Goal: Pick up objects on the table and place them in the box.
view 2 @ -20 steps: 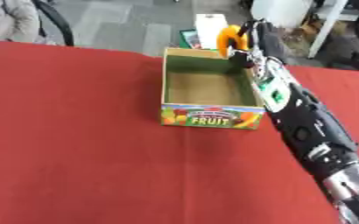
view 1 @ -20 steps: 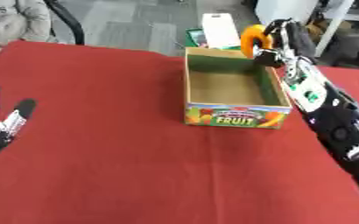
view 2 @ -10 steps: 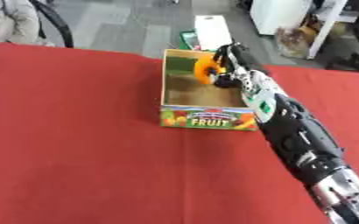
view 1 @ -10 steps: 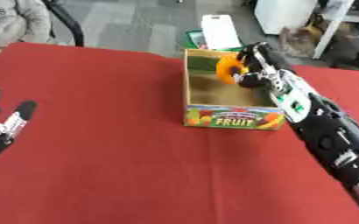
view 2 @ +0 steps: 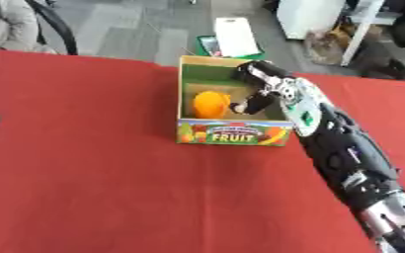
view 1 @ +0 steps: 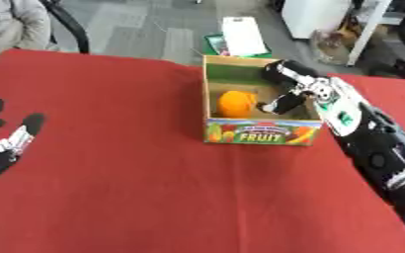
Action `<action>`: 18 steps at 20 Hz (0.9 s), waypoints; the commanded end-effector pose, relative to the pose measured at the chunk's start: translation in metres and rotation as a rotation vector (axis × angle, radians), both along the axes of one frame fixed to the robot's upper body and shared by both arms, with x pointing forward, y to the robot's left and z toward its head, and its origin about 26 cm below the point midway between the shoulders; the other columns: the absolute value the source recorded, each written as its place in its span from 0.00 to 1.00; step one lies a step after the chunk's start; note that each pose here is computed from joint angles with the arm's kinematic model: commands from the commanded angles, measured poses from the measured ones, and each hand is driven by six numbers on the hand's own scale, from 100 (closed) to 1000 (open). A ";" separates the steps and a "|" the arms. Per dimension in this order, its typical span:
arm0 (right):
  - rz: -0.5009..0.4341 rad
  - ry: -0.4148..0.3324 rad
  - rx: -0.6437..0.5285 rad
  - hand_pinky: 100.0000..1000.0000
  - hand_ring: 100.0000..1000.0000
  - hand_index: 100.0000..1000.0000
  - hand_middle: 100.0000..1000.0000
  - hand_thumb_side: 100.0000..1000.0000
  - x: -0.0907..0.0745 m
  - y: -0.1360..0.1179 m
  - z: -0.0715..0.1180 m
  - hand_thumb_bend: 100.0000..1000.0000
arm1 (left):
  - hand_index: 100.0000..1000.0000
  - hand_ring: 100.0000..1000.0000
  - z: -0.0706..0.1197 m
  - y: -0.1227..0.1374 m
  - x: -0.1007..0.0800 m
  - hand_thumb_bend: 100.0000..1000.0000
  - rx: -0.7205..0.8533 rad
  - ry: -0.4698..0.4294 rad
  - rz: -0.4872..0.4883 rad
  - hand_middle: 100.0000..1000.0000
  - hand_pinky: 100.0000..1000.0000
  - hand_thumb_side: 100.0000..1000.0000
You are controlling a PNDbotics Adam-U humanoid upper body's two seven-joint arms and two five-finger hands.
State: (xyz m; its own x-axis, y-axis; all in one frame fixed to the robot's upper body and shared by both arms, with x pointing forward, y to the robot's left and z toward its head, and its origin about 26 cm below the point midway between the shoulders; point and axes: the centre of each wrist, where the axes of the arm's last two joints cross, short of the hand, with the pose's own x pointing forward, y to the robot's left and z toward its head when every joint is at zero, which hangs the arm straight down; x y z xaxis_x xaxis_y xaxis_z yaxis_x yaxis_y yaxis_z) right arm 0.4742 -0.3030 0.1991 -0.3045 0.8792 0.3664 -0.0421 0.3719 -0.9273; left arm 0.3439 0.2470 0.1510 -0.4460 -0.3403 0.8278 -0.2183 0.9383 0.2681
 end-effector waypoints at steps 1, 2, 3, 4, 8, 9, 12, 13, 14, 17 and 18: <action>-0.051 -0.179 0.086 0.69 0.74 0.78 0.70 0.00 -0.010 -0.017 0.037 0.32 | 0.59 0.71 0.006 0.004 0.000 0.71 0.002 -0.020 0.005 0.56 0.67 0.26; -0.068 -0.222 0.124 0.69 0.73 0.78 0.69 0.00 -0.014 -0.022 0.043 0.31 | 0.59 0.71 0.005 0.004 0.000 0.71 0.002 -0.019 0.008 0.56 0.67 0.26; -0.084 -0.256 0.160 0.68 0.73 0.78 0.69 0.00 -0.018 -0.026 0.047 0.31 | 0.59 0.71 0.005 0.005 0.000 0.71 0.002 -0.018 0.010 0.56 0.67 0.26; -0.105 -0.289 0.199 0.68 0.72 0.78 0.68 0.00 -0.023 -0.032 0.051 0.31 | 0.59 0.71 0.004 0.005 0.000 0.71 0.002 -0.017 0.013 0.56 0.67 0.26; -0.204 -0.366 0.341 0.66 0.71 0.78 0.68 0.00 -0.045 -0.061 0.056 0.22 | 0.59 0.71 0.003 0.009 0.000 0.71 0.002 -0.016 0.028 0.56 0.67 0.26; -0.230 -0.373 0.377 0.66 0.71 0.78 0.67 0.00 -0.050 -0.069 0.054 0.31 | 0.59 0.71 0.003 0.009 0.000 0.71 0.001 -0.016 0.031 0.56 0.67 0.26; -0.321 -0.387 0.492 0.65 0.70 0.77 0.66 0.00 -0.064 -0.093 0.042 0.31 | 0.59 0.71 0.002 0.011 -0.001 0.71 -0.001 -0.017 0.040 0.56 0.67 0.27; -0.347 -0.389 0.534 0.64 0.69 0.77 0.66 0.00 -0.068 -0.100 0.038 0.31 | 0.59 0.71 0.002 0.012 -0.001 0.71 -0.001 -0.016 0.042 0.56 0.67 0.27; -0.376 -0.389 0.579 0.64 0.69 0.77 0.65 0.00 -0.072 -0.108 0.032 0.32 | 0.60 0.71 0.002 0.013 -0.001 0.71 0.000 -0.015 0.044 0.56 0.67 0.27; -0.440 -0.392 0.672 0.64 0.68 0.76 0.64 0.00 -0.085 -0.126 0.017 0.31 | 0.60 0.71 0.001 0.015 -0.001 0.71 -0.002 -0.011 0.047 0.56 0.67 0.27; -0.456 -0.390 0.694 0.63 0.67 0.76 0.64 0.00 -0.088 -0.130 0.013 0.31 | 0.60 0.71 0.001 0.015 -0.001 0.71 -0.001 -0.011 0.047 0.56 0.67 0.28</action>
